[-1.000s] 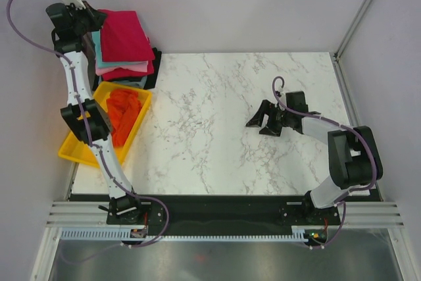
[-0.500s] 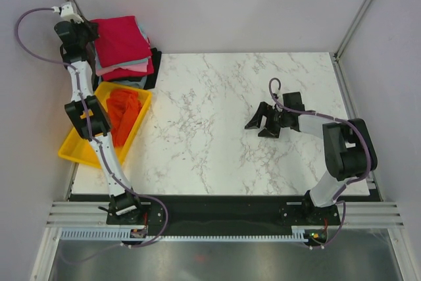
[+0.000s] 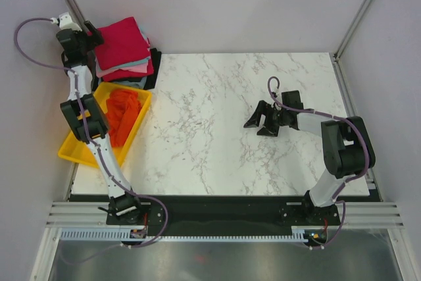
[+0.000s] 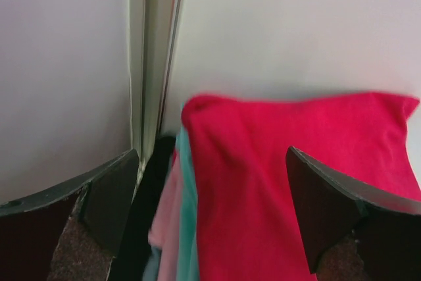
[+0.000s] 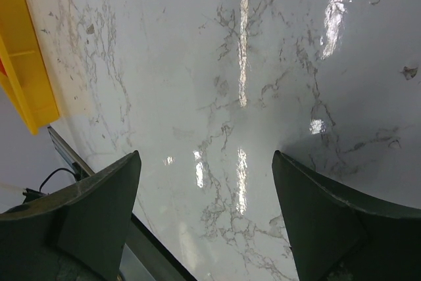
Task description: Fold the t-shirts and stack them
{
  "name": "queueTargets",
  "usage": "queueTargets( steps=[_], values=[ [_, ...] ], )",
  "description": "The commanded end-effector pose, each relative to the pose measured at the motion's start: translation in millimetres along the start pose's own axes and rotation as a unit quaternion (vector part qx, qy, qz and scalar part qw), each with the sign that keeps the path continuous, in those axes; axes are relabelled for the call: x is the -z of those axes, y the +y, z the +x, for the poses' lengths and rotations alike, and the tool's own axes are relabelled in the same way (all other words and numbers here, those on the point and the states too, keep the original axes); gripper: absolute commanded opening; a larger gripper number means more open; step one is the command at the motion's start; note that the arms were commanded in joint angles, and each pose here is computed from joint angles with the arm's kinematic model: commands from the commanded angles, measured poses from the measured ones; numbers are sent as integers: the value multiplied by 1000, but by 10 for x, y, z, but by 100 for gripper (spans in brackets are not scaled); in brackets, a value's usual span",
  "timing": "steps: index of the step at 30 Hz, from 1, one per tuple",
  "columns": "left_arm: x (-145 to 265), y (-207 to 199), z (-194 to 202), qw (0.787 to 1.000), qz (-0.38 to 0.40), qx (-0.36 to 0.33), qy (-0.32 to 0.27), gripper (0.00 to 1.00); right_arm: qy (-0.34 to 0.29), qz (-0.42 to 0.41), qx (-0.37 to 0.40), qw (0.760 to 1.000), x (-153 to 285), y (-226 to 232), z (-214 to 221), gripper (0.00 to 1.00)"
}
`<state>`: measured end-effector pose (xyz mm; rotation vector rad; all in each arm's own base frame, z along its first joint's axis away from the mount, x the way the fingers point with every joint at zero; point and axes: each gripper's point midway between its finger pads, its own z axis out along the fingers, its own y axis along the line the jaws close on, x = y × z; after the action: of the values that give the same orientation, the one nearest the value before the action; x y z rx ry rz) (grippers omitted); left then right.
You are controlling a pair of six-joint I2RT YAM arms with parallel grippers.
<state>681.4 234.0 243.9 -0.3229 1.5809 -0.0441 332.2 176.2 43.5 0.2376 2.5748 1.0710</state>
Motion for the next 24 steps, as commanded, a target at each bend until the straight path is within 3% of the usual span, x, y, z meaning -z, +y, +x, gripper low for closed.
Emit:
queueTargets(
  steps=[1,3,4,5,7,8,13,14,15,17,19,20,21,23,24],
  values=[
    [486,-330,-1068,996,-5,1,-90,100,-14,3,26,1000,37,74,-65,89],
    [607,-305,-892,997,-20,11,-75,100,-20,7,34,999,57,96,-74,90],
    [747,-408,-1050,996,-18,16,-86,100,-20,7,36,999,66,107,-71,90],
    [816,-371,-840,997,-30,23,-64,100,-21,6,39,999,68,127,-67,90],
    [1061,-390,-1035,994,-66,27,-84,100,-23,3,47,999,88,186,-59,90],
    [1142,-343,-828,994,-81,32,-64,100,-25,3,51,998,94,204,-65,90],
    [1801,-283,-896,983,-160,62,-71,100,-35,15,84,996,143,319,-57,90],
    [1927,-233,-628,981,-175,69,-41,100,-36,13,88,995,146,340,-51,90],
    [2156,-354,-850,980,-167,82,-65,100,-35,8,97,995,154,408,-22,90],
    [2394,-475,-591,983,-160,88,-34,100,-36,-2,108,994,177,502,6,90],
    [2673,-769,-657,988,-121,95,-34,100,-40,-10,122,992,239,642,49,90],
    [2791,-822,-414,988,-119,95,2,100,-44,-11,128,991,271,688,53,90],
    [2979,-1048,-509,991,-82,102,-6,99,-52,-19,141,989,349,808,72,91],
    [3207,-1174,-163,991,-59,111,43,98,-67,-23,147,987,451,914,76,91],
    [3414,-1349,-256,992,-23,123,31,98,-83,-29,156,984,561,1020,83,91]
  ],
)
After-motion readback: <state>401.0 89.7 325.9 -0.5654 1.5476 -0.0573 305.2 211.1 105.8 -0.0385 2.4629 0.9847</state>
